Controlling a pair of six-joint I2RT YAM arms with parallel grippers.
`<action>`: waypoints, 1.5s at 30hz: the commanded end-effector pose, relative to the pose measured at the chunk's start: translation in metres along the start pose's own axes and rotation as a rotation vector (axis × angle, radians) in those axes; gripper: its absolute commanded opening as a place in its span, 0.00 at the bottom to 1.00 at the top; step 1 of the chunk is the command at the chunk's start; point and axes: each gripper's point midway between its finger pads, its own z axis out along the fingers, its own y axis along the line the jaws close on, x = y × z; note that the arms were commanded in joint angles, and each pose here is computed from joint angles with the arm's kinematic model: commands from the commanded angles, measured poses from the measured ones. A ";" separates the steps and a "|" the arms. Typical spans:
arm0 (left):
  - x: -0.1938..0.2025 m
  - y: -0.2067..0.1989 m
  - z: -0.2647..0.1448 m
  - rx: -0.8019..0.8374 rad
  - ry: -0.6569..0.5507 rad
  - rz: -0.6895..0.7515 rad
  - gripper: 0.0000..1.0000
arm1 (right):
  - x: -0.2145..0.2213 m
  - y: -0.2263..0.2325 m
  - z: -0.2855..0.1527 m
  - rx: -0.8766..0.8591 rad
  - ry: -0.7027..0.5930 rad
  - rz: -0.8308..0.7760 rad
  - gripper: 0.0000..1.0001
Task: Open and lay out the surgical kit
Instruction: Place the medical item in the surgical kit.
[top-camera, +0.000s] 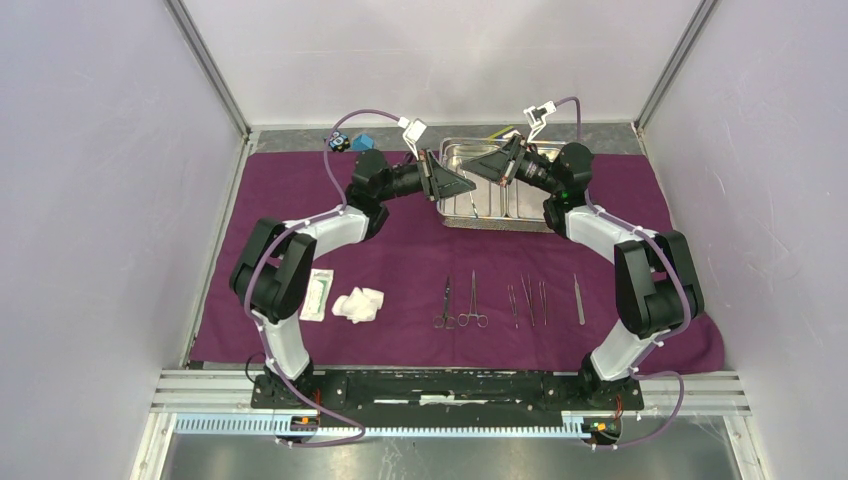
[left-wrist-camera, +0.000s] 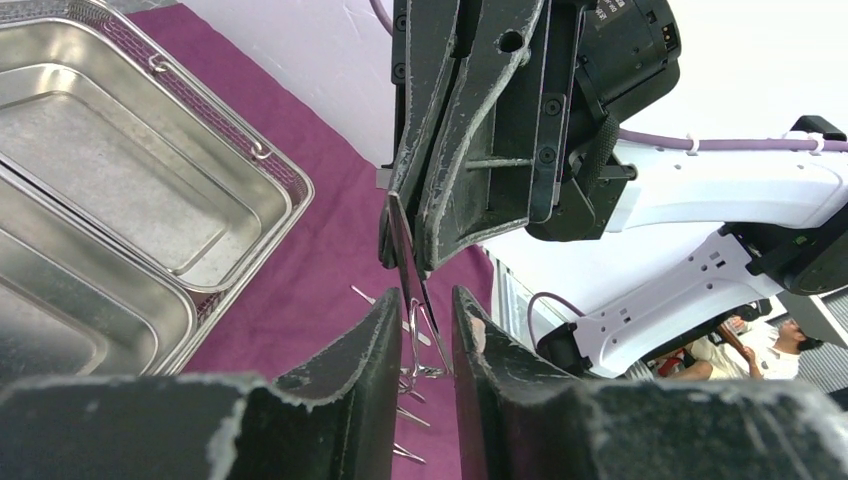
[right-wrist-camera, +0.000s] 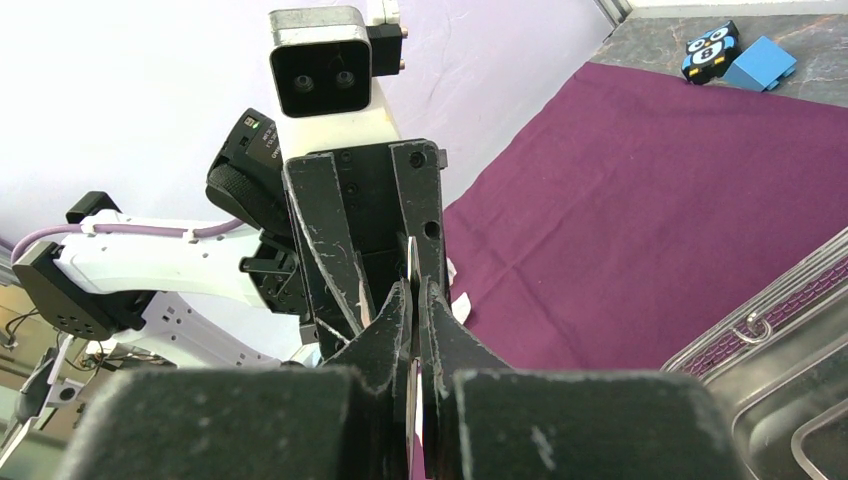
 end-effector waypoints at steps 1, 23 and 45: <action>-0.013 -0.016 0.005 0.059 -0.018 0.038 0.29 | 0.000 -0.001 0.001 -0.009 -0.004 -0.032 0.00; -0.008 0.009 -0.014 -0.210 0.008 0.068 0.02 | -0.027 -0.006 -0.016 0.003 -0.038 -0.125 0.48; 0.137 0.018 -0.142 -0.902 0.490 -0.092 0.02 | -0.012 -0.107 -0.088 0.438 0.278 -0.429 0.52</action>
